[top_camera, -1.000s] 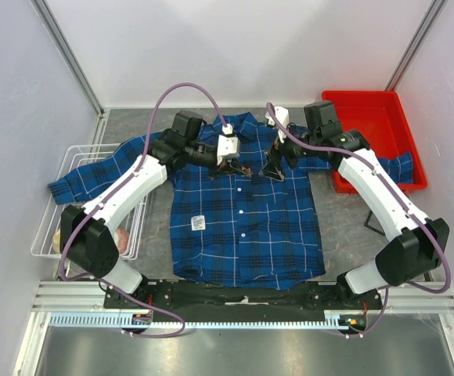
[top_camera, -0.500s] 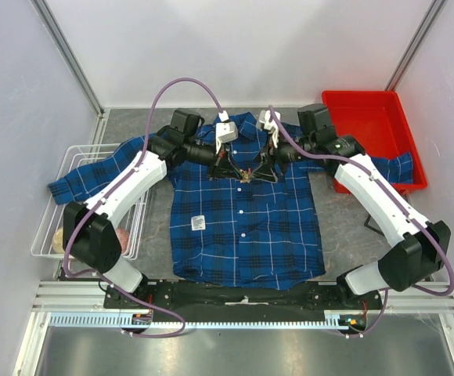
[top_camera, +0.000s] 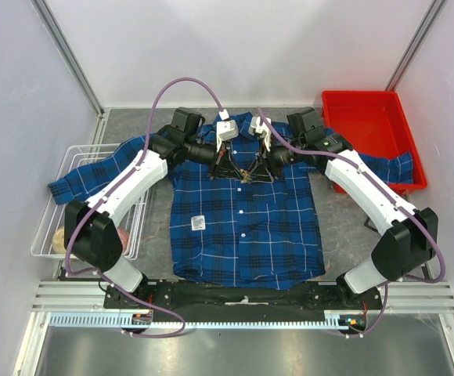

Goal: Pin the brooch onto the clothing

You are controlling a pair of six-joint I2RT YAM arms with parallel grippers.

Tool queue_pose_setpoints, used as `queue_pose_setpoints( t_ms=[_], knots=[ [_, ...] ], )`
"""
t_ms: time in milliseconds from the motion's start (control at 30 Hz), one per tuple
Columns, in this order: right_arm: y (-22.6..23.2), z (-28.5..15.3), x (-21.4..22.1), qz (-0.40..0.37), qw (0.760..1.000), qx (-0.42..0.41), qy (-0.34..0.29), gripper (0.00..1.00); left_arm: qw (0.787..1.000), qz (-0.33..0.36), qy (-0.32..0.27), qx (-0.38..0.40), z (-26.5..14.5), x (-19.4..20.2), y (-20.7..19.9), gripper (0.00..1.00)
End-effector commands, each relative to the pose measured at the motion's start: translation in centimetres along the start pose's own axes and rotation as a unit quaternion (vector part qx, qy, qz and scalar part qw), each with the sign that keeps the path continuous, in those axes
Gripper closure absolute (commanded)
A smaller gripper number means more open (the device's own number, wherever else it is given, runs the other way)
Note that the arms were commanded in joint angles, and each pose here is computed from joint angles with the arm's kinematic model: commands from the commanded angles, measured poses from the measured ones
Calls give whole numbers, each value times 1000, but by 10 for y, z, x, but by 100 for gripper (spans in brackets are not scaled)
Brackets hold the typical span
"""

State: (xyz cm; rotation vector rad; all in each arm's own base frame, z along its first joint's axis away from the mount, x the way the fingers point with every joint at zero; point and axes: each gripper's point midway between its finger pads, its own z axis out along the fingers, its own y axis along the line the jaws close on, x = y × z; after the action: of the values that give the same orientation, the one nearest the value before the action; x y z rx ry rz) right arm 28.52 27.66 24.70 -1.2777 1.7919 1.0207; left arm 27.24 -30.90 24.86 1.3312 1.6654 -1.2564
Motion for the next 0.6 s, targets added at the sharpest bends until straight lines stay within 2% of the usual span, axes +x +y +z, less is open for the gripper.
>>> queue_pose_setpoints(
  t_ms=[0,67,100,167,233,300,333,433,567],
  knots=[
    [1,0,-19,-20,1000,-10,-21,67,1000,4,-17,13,-2,-18,-7,96],
    [3,1,-21,-17,999,-15,-24,76,1000,2,-16,12,-2,-17,-7,92],
    [3,0,-22,-17,999,-16,-26,87,1000,1,-15,12,-2,-17,-7,89],
    [3,0,-23,-16,999,-16,-27,100,1000,-6,-17,9,-5,-18,-5,75],
    [4,-1,-23,-18,999,-16,-27,100,1000,-12,-24,8,-10,-19,-4,61],
    [6,-3,-24,-19,999,-17,-29,100,999,-10,-36,5,-19,-24,-1,56],
    [5,-3,-23,-17,999,-17,-29,100,999,-7,-41,3,-22,-25,0,49],
    [8,-4,-25,-11,999,-26,-34,100,998,21,-64,1,-33,-31,-3,45],
    [10,-5,-30,2,998,-41,-41,100,995,52,-87,14,-37,-25,-13,45]
  ],
)
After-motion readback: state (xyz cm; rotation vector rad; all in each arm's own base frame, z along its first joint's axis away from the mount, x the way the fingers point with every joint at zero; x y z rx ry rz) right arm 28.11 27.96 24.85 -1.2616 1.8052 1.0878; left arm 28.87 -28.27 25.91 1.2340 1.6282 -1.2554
